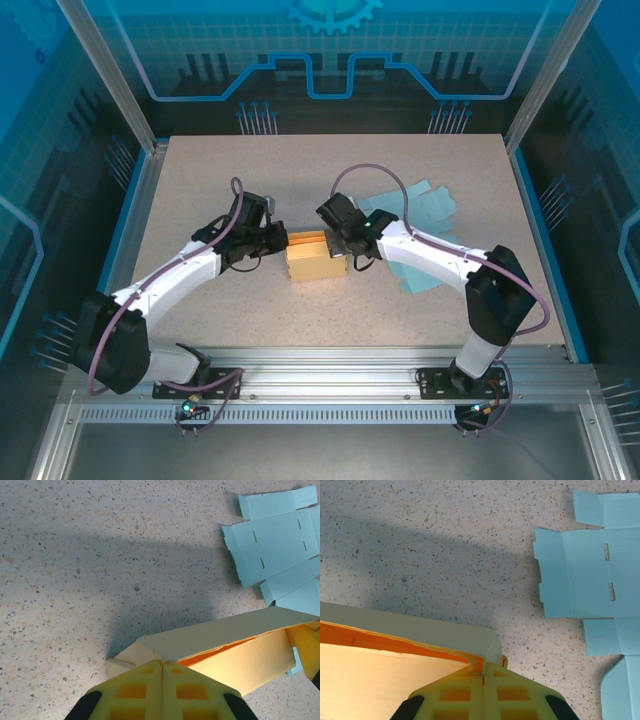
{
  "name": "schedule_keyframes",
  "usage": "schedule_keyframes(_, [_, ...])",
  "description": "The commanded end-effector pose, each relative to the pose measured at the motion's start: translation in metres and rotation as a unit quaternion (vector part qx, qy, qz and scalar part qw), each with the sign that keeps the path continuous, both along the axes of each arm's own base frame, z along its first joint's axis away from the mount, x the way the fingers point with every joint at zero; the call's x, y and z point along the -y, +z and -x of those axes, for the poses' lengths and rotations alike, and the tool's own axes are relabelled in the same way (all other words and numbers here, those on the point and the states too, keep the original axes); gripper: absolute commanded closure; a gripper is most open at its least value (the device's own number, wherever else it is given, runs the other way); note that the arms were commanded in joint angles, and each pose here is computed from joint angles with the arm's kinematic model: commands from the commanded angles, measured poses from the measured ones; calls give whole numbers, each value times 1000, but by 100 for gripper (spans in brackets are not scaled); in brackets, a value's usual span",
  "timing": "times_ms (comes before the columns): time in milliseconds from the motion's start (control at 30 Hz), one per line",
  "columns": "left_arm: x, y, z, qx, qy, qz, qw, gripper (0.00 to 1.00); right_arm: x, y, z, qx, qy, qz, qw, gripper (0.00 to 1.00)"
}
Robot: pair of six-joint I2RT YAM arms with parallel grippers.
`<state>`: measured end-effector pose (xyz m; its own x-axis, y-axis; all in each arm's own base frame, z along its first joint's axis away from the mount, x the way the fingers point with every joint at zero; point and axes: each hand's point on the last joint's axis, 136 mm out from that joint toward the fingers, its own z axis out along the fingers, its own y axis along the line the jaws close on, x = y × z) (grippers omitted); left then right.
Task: Fold the paper box
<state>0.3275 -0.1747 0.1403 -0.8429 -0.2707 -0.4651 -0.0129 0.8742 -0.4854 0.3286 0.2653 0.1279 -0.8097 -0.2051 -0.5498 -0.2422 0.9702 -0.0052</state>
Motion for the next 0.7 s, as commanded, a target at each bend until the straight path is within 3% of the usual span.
schedule_keyframes(0, [27,44,-11,53,-36,72,995,98,-7,-49,47,-107,44,29,993,100])
schedule_keyframes(433, [28,50,-19,58,-24,97,993,98,-7,-51,48,-109,45,30,993,100])
schedule_keyframes(667, [22,54,-26,62,7,163,985,98,-8,-53,49,-110,46,35,992,100])
